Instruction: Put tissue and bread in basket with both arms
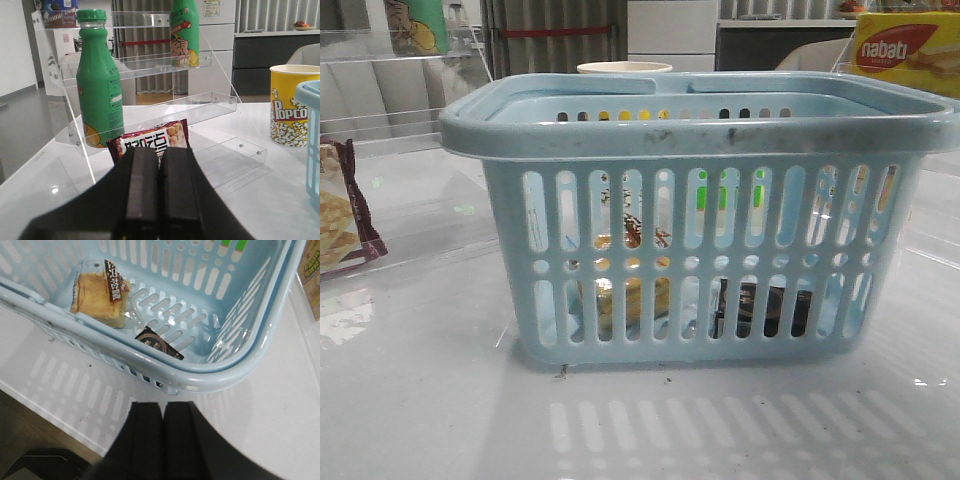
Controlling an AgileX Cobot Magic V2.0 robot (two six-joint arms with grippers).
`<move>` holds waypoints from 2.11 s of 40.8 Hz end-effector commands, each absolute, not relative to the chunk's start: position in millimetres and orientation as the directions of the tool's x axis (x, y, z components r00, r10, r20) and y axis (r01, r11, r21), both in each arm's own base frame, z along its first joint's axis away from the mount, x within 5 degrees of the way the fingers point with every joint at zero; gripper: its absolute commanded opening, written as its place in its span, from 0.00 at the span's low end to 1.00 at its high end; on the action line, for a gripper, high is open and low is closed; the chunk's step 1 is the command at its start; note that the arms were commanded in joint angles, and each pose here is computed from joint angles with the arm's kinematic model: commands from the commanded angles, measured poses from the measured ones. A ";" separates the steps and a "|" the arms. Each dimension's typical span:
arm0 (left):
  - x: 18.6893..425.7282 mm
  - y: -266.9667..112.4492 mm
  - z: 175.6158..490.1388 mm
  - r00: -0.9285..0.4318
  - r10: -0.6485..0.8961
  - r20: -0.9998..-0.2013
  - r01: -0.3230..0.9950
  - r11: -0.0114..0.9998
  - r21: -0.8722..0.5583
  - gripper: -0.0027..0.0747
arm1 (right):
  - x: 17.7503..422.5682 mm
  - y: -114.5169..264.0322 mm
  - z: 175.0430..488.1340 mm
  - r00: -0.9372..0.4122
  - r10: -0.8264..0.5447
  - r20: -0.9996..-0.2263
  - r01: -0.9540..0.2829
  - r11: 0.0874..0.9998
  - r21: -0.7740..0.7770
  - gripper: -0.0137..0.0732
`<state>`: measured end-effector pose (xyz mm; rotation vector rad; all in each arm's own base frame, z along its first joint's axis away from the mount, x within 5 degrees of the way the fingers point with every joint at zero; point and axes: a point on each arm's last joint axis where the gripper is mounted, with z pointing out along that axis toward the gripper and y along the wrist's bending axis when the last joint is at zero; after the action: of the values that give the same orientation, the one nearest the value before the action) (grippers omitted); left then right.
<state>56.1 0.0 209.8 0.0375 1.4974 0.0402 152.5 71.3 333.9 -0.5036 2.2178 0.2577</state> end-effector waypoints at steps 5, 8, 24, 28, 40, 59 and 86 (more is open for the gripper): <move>53.1 -0.5 219.3 0.184 0.027 -0.983 0.004 1.000 0.028 0.15 | 155.1 71.7 348.7 -0.502 -0.245 -0.829 -0.439 0.899 0.001 0.22; 53.3 -0.5 219.2 0.182 0.027 -0.983 0.004 1.000 0.028 0.15 | 155.1 71.7 348.7 -0.502 -0.245 -0.829 -0.439 0.899 0.001 0.22; 53.3 -0.4 219.2 0.182 0.027 -0.983 0.002 1.000 0.028 0.15 | 155.1 71.7 348.7 -0.502 -0.245 -0.829 -0.439 0.899 0.001 0.22; 53.3 -0.4 219.2 0.182 0.027 -0.983 0.002 1.000 0.028 0.15 | 155.1 71.7 348.7 -0.502 -0.245 -0.829 -0.439 0.899 0.001 0.22; 53.3 -0.4 219.2 0.182 0.027 -0.983 0.002 1.000 0.028 0.15 | 151.6 69.9 350.4 -0.493 -0.239 -0.837 -0.437 0.899 0.001 0.22; 53.3 -0.4 219.2 0.182 0.027 -0.983 0.002 1.000 0.028 0.15 | 80.7 1.5 287.2 -0.053 -0.026 -0.998 -0.020 0.999 -0.025 0.22; 53.5 -0.4 218.9 0.178 0.027 -0.984 0.002 1.000 0.028 0.15 | 54.8 -2.0 207.8 0.119 -0.029 -0.992 0.039 0.999 -0.025 0.22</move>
<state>56.0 0.0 210.2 0.0370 1.4929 0.0396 56.8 -1.2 197.3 0.0113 1.5744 -0.0259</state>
